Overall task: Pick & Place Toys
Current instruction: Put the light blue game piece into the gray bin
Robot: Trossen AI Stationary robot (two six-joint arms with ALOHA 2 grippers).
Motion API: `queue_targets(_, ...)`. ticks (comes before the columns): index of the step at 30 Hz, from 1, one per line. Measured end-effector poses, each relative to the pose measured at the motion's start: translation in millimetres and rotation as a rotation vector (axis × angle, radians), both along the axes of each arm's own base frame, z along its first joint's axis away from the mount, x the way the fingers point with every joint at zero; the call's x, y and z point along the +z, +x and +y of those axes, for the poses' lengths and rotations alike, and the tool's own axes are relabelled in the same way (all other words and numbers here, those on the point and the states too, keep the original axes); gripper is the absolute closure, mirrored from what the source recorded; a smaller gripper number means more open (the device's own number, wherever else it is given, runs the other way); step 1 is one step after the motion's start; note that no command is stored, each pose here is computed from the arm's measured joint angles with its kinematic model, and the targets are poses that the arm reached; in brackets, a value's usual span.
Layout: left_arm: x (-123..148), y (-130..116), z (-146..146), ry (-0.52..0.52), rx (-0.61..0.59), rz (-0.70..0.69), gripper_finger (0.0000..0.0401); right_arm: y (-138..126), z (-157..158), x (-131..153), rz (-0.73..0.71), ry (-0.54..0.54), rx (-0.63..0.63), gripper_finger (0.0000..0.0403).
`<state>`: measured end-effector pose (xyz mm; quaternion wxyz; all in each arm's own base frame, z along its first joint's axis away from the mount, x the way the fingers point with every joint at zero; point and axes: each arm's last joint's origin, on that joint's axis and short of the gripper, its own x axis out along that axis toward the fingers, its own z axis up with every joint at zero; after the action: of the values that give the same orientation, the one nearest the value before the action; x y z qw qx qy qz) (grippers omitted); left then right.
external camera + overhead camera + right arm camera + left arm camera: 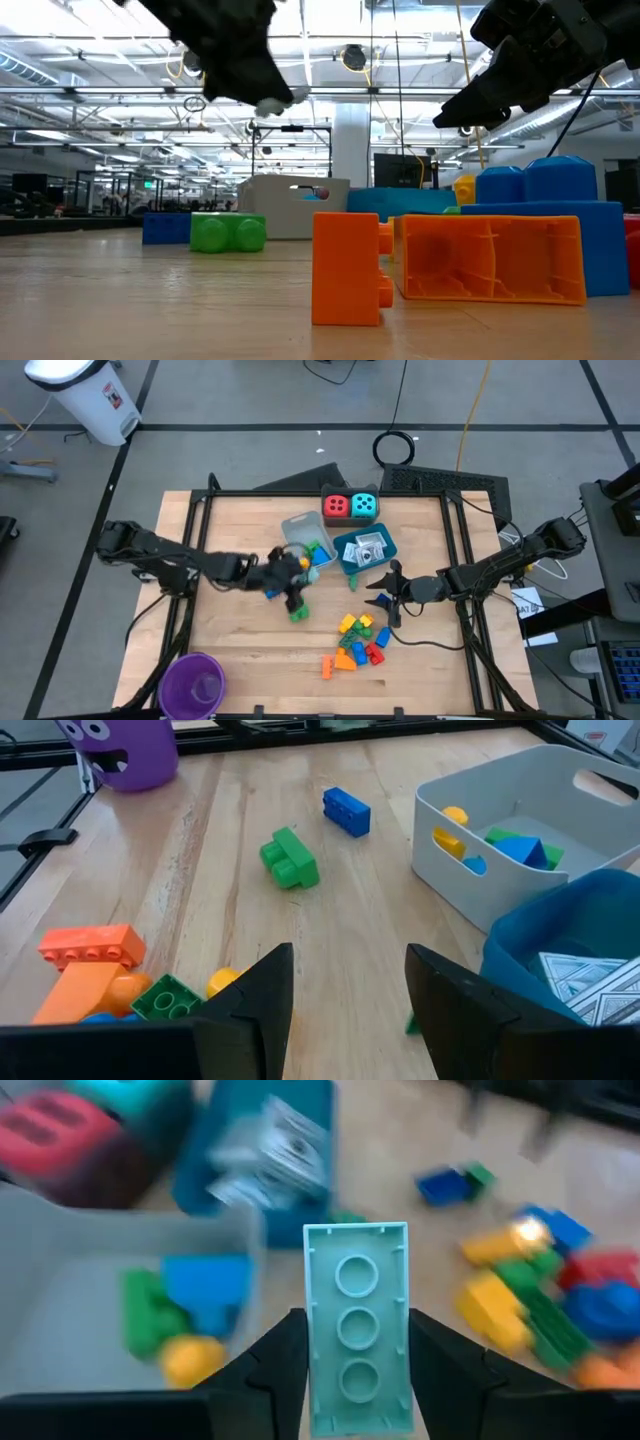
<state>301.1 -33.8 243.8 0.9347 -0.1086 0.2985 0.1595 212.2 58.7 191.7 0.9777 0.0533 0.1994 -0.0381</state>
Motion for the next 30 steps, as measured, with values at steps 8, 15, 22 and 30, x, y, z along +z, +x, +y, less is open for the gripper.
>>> queue_targets(8,-3.9,5.3,60.6,-0.029,0.124,0.004,0.0255,-0.1,0.0,-0.3,0.004,-0.001,0.001,0.0236)
queue_targets(15,-29.1,13.5,93.1,-0.040,0.207,0.073,0.0232,-0.4,-0.1,-1.0,0.011,-0.003,0.001,0.0236)
queue_targets(22,-53.0,19.5,110.1,-0.059,0.261,0.131,0.0228,-0.4,-0.1,-0.9,0.010,-0.003,0.001,0.0236)
queue_targets(30,-56.0,18.9,113.7,-0.095,0.295,0.133,0.0201,-0.4,-0.1,-1.0,0.011,-0.003,0.002,0.0236)
